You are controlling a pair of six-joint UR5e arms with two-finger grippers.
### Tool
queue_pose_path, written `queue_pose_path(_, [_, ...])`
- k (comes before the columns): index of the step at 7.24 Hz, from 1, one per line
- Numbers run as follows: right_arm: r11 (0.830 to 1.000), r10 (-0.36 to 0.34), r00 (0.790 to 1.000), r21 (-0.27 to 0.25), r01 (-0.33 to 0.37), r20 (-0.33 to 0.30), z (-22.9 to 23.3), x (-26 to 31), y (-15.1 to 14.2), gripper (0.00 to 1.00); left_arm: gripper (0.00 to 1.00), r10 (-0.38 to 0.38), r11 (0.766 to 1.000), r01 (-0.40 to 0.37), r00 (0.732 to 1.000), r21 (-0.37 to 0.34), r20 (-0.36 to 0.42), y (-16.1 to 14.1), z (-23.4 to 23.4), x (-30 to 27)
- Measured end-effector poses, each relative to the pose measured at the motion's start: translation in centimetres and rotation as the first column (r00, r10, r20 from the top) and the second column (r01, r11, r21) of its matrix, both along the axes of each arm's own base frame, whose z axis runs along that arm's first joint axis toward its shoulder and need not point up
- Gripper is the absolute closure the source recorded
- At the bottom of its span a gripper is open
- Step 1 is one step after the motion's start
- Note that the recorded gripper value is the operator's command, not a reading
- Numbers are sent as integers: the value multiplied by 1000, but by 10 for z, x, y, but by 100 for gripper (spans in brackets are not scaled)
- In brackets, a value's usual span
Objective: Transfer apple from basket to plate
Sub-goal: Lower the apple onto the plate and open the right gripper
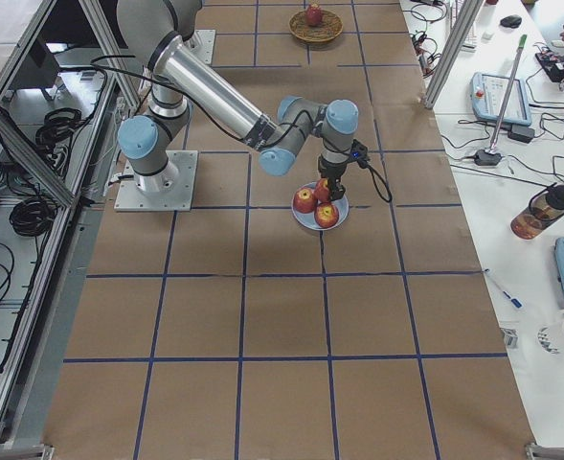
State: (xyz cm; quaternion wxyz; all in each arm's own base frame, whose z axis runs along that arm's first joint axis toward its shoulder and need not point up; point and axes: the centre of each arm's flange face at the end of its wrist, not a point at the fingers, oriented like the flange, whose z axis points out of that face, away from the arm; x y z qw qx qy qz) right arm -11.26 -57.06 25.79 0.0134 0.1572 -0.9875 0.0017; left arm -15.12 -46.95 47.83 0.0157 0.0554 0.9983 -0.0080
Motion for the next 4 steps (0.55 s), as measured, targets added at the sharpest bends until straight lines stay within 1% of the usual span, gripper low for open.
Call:
queue_pose_path(2, [1000, 9, 1000, 10, -8, -8, 5, 0, 4, 36, 1, 0, 1000, 0, 1000, 0, 0, 0, 0, 0])
queue_pose_path(3, [1000, 10, 1000, 16, -10, -12, 7, 0, 5, 16, 1, 0, 1000, 0, 1000, 0, 0, 0, 0, 0])
queue_pose_path(4, [1000, 11, 1000, 21, -11, -13, 7, 0, 6, 0, 1, 0, 1000, 0, 1000, 1, 0, 0, 0, 0])
